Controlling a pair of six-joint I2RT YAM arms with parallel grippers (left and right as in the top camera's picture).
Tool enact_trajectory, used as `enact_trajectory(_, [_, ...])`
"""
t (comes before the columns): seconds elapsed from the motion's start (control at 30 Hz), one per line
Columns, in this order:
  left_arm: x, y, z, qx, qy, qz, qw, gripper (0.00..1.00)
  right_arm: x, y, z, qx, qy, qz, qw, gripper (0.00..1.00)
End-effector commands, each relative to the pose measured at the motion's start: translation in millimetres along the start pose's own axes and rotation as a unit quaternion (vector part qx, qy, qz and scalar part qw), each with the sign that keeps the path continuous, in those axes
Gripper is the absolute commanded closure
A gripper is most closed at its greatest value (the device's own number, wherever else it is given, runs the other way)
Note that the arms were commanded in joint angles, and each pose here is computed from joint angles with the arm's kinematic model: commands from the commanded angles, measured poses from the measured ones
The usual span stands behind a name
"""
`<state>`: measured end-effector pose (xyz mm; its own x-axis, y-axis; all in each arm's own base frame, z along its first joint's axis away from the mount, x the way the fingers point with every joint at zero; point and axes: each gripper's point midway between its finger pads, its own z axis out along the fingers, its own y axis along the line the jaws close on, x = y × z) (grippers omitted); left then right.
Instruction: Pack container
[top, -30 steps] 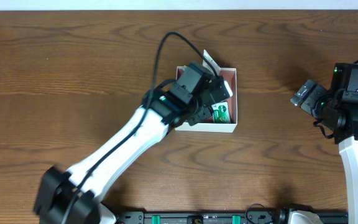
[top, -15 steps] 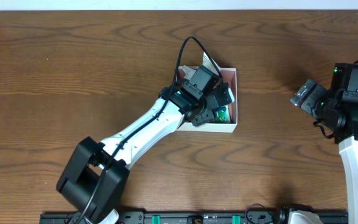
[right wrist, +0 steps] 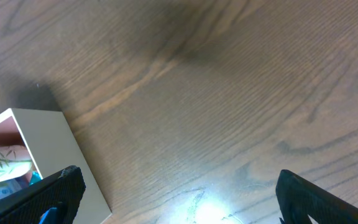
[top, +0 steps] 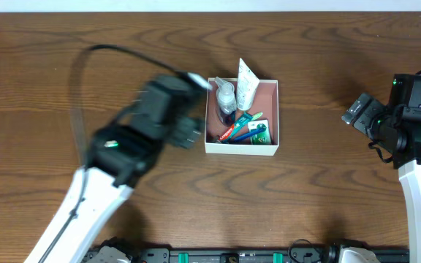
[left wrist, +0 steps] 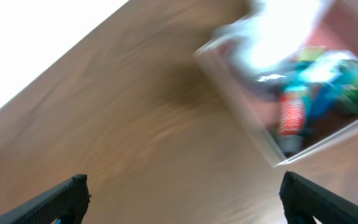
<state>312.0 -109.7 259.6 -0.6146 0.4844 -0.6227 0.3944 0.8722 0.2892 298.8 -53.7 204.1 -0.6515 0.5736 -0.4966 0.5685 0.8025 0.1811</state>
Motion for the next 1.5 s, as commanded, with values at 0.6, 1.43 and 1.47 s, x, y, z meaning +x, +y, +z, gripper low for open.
enact_trajectory(0.6, [50,88,2,-0.101,0.066,-0.18,0.976,0.02,-4,0,-3,-0.002,-0.006,-0.003,1.0,0.01])
enact_trajectory(1.43, [135,78,-26,-0.121,-0.13,-0.265,0.948,0.02,-4,0,-3,-0.002,-0.006,-0.003,1.0,0.01])
enact_trajectory(1.47, [140,76,-26,-0.124,-0.136,-0.265,0.947,0.02,-4,0,-3,-0.002,-0.006,-0.003,1.0,0.01])
